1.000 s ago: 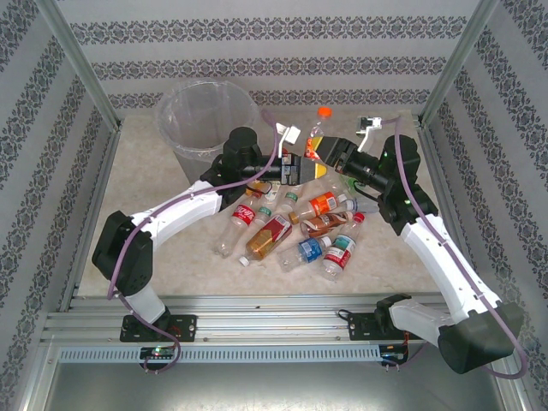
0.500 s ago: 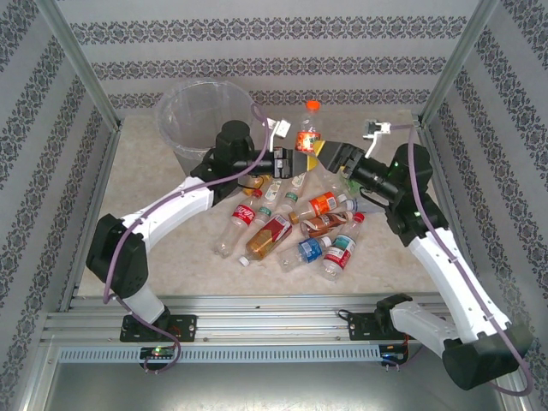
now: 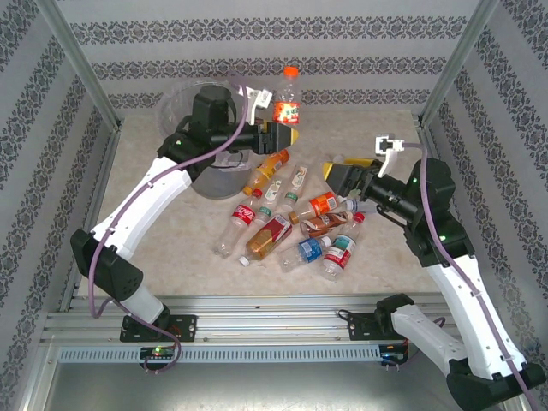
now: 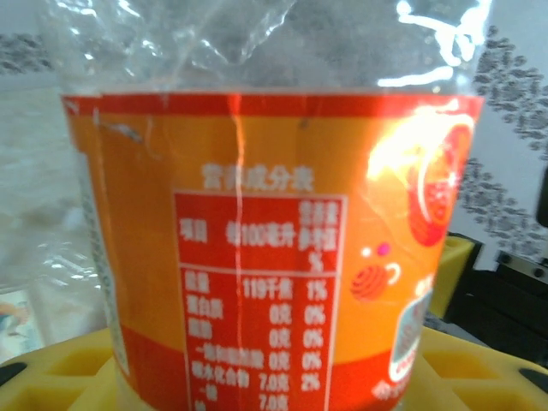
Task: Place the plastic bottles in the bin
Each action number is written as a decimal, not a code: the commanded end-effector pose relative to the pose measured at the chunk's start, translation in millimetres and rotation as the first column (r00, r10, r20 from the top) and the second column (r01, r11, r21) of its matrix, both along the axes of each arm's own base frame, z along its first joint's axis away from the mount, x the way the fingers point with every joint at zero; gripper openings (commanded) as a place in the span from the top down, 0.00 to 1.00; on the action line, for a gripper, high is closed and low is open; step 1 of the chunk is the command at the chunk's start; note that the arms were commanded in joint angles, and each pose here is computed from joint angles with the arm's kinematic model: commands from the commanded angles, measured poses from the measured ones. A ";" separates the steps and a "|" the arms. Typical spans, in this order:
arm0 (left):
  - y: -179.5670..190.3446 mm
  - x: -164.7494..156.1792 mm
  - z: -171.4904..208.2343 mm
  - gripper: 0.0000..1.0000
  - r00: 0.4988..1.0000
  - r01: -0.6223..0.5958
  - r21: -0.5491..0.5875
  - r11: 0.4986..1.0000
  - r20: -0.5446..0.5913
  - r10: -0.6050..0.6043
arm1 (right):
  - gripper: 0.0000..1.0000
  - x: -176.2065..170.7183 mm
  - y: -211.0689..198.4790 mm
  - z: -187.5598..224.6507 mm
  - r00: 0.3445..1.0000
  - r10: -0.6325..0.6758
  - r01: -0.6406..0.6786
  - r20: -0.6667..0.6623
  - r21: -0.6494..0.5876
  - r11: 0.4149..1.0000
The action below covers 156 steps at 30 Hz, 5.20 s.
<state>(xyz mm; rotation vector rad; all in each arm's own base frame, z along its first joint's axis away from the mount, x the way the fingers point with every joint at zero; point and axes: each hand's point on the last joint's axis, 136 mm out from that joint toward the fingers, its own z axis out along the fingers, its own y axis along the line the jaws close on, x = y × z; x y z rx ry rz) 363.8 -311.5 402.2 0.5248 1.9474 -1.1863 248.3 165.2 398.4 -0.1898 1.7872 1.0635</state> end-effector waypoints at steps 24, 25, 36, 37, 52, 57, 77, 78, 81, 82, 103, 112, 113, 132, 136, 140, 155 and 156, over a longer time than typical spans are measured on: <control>144.3 90.9 -36.0 0.41 0.871 -0.452 0.485 0.749 0.060 0.487 | 0.02 -5.9 5.3 -47.2 0.997 0.049 -0.054 -0.053 -0.093 0.994; 147.3 91.8 -40.2 0.41 0.869 -0.450 0.498 0.741 0.055 0.492 | 0.02 -4.7 4.8 -47.8 0.997 0.043 -0.048 -0.056 -0.092 0.995; 180.8 100.1 -78.7 0.42 0.842 -0.430 0.580 0.691 -0.018 0.540 | 0.02 21.4 4.5 -36.8 0.998 -0.015 0.011 -0.055 -0.075 0.997; 181.6 101.5 -83.2 0.42 0.844 -0.418 0.582 0.697 -0.036 0.535 | 0.02 23.5 5.0 -35.5 0.998 -0.018 0.014 -0.059 -0.070 0.997; 205.9 112.4 -134.3 0.42 0.799 -0.355 0.727 0.588 -0.091 0.594 | 0.02 22.4 5.4 -34.0 0.996 -0.027 0.023 -0.082 -0.046 0.999; 218.3 105.6 -148.5 0.40 0.776 -0.328 0.784 0.527 -0.095 0.624 | 0.02 25.1 16.2 -46.4 0.994 0.040 -0.047 -0.104 -0.068 0.997; 221.4 112.6 -117.3 0.04 0.752 -0.412 0.747 0.522 -0.044 0.658 | 0.02 45.3 5.2 -99.3 0.984 -0.052 0.013 -0.171 -0.223 0.975; 219.9 114.2 -108.1 0.01 0.757 -0.431 0.728 0.533 -0.030 0.653 | 0.02 46.4 3.0 -102.7 0.982 -0.067 0.025 -0.174 -0.235 0.972; 215.5 114.6 -82.3 0.00 0.770 -0.475 0.677 0.563 0.010 0.638 | 0.02 51.5 -5.4 -110.9 0.976 -0.122 0.071 -0.180 -0.267 0.961; 213.2 114.0 -73.8 0.00 0.775 -0.486 0.657 0.576 0.021 0.631 | 0.02 53.3 -8.2 -113.0 0.973 -0.142 0.087 -0.184 -0.277 0.957; 15.0 -11.5 -31.4 0.00 0.995 0.069 0.077 0.995 0.060 -0.074 | 0.02 111.6 -76.5 -196.0 0.775 -0.449 0.222 -0.445 -0.474 0.852; -24.9 -26.5 -84.2 0.00 0.980 0.195 0.086 0.977 0.028 -0.198 | 0.10 141.7 -87.2 -227.6 0.771 -0.454 0.042 -0.446 -0.676 0.736; -26.6 -28.5 -86.6 0.00 0.979 0.196 0.087 0.977 0.035 -0.199 | 0.11 145.2 -90.3 -233.7 0.766 -0.463 0.024 -0.446 -0.699 0.715; -10.2 -43.5 -85.7 0.00 0.984 0.164 0.259 0.952 0.032 -0.178 | 0.19 210.5 -51.9 -269.3 0.844 -0.283 -0.171 -0.455 -0.730 0.662; -12.7 -41.5 -95.7 0.00 0.983 0.168 0.253 0.953 0.035 -0.183 | 0.19 220.7 -45.5 -275.0 0.850 -0.270 -0.198 -0.453 -0.749 0.632; -9.9 -44.4 -103.3 0.00 0.983 0.158 0.245 0.956 0.054 -0.176 | 0.19 225.6 -46.2 -284.8 0.842 -0.276 -0.220 -0.464 -0.761 0.610; -5.3 -48.8 -105.4 0.00 0.985 0.149 0.251 0.956 0.046 -0.166 | 0.25 236.9 -37.4 -328.3 0.823 -0.288 -0.297 -0.489 -0.804 0.515; -5.6 -48.8 -104.7 0.00 0.985 0.150 0.249 0.957 0.047 -0.166 | 0.25 237.4 -36.7 -331.6 0.822 -0.289 -0.301 -0.491 -0.805 0.512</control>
